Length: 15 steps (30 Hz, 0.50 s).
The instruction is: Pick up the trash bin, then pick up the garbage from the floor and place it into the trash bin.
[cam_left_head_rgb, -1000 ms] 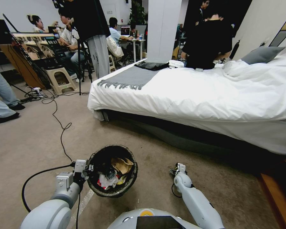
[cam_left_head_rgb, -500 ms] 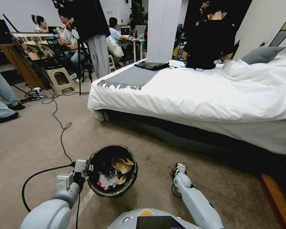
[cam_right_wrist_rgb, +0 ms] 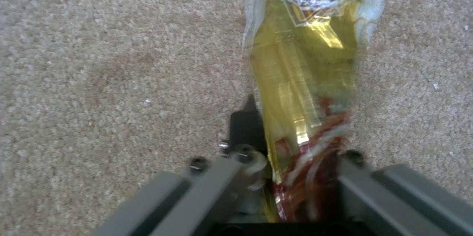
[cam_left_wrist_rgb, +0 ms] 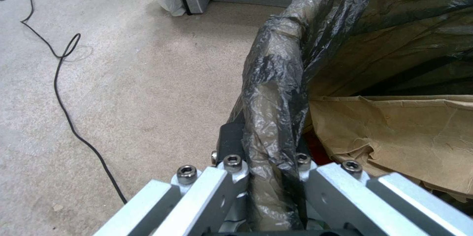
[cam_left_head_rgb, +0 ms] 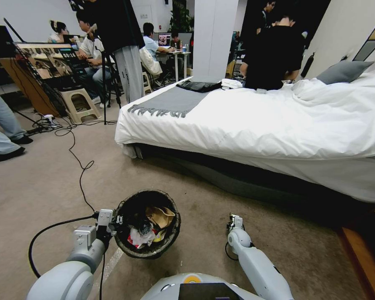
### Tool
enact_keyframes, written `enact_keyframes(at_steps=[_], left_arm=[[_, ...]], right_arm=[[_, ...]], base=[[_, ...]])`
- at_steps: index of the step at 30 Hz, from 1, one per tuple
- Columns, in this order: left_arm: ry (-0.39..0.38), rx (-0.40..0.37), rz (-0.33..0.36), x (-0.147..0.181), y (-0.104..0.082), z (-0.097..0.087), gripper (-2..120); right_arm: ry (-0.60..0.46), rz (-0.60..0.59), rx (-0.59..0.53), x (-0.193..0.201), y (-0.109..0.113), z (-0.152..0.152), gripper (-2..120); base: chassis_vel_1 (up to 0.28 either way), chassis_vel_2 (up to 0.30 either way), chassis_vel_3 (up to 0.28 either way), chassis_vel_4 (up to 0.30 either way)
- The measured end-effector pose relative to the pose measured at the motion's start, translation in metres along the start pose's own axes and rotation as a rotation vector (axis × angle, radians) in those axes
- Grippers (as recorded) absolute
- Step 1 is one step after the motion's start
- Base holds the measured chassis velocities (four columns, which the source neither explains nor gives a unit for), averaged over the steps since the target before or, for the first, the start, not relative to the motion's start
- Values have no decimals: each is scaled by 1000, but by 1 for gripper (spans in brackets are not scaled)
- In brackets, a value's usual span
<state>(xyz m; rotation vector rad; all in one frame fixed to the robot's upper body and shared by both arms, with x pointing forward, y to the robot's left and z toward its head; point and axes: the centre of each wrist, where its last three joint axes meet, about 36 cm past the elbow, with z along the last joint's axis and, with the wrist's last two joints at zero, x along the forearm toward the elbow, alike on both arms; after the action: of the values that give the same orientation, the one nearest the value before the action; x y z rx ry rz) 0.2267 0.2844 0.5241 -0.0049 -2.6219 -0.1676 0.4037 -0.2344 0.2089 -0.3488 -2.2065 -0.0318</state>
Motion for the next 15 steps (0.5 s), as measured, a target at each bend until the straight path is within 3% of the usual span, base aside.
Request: enact_keyframes(at_steps=[9,13,15], left_arm=[[-1,-3,0,0,0,0,1],[-1,-3,0,0,0,0,1],[-2,-3,1,0,0,0,1]], right_arm=[[-21,-1,5,1,-5,-4,0],[-125,-19,-2,24,-19,-35,0],[-200,-59,-16,53,-28,-65,0]], base=[[0,0,0,0],[0,0,0,0],[0,0,0,0]])
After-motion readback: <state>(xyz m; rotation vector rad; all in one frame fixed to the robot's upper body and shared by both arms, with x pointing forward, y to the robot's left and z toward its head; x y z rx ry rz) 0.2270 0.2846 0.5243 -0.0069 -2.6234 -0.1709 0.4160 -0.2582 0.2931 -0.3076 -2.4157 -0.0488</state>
